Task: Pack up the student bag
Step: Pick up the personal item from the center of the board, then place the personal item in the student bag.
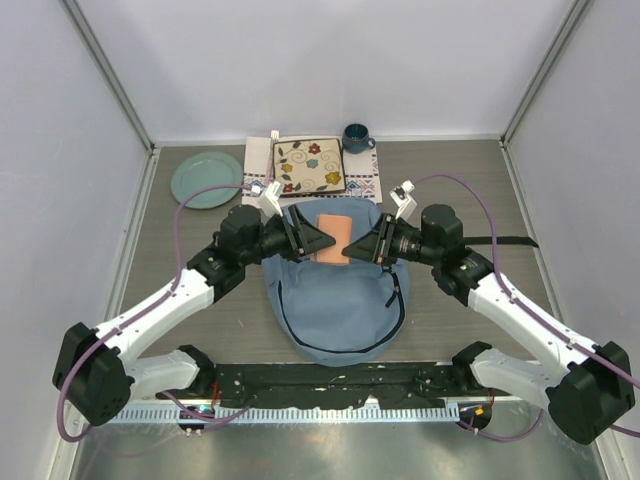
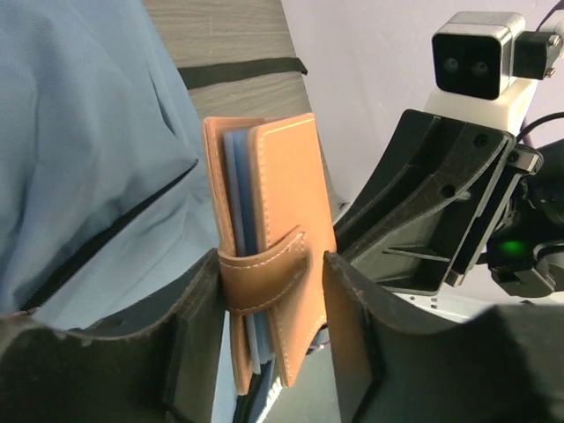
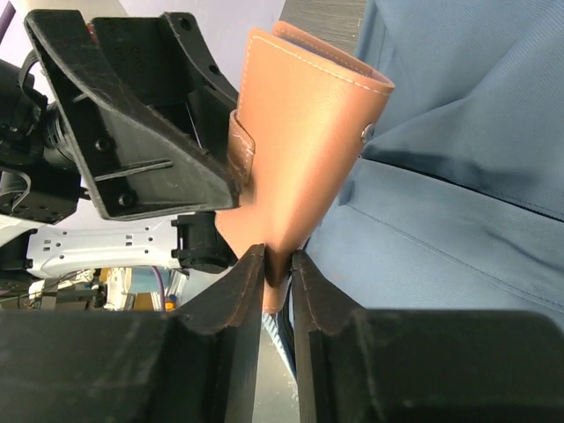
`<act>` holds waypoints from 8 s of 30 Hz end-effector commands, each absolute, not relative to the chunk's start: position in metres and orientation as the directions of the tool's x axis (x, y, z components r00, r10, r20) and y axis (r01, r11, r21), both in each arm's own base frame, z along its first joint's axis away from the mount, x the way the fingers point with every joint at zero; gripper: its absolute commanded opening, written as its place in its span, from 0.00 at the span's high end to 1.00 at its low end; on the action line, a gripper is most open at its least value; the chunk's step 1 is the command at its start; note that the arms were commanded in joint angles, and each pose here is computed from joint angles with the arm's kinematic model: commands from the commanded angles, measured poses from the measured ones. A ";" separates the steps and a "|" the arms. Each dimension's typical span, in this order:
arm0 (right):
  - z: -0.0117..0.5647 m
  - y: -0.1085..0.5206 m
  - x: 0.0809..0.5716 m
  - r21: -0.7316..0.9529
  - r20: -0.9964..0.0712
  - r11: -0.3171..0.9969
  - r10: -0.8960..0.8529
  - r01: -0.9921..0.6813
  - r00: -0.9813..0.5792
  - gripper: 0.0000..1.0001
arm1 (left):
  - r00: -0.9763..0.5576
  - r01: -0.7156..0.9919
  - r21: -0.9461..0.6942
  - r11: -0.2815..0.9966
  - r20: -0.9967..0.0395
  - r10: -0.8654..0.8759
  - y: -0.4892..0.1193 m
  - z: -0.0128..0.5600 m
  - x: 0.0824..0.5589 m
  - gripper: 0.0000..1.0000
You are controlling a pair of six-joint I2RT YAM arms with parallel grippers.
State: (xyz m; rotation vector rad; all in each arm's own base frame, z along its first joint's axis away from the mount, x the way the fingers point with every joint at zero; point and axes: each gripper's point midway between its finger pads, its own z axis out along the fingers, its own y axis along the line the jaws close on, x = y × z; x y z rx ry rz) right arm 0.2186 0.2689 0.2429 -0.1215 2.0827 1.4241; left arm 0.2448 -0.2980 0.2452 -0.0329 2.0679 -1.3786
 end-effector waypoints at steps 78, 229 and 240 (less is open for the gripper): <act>0.227 0.101 0.240 0.664 -0.693 0.741 0.659 0.099 -0.291 0.99 | -0.685 0.361 -0.316 0.877 -0.728 0.020 -0.277 0.212 0.272 0.17; 0.186 0.274 0.250 0.998 -0.018 -0.034 0.576 -0.046 -0.817 0.99 | -0.701 0.361 -0.653 0.666 -0.661 -0.269 -0.315 0.272 0.278 1.00; 0.178 0.230 0.270 0.997 -0.080 0.070 0.793 -0.041 -0.604 0.99 | -0.727 0.346 -0.687 0.638 -0.627 -0.281 -0.323 0.265 0.276 1.00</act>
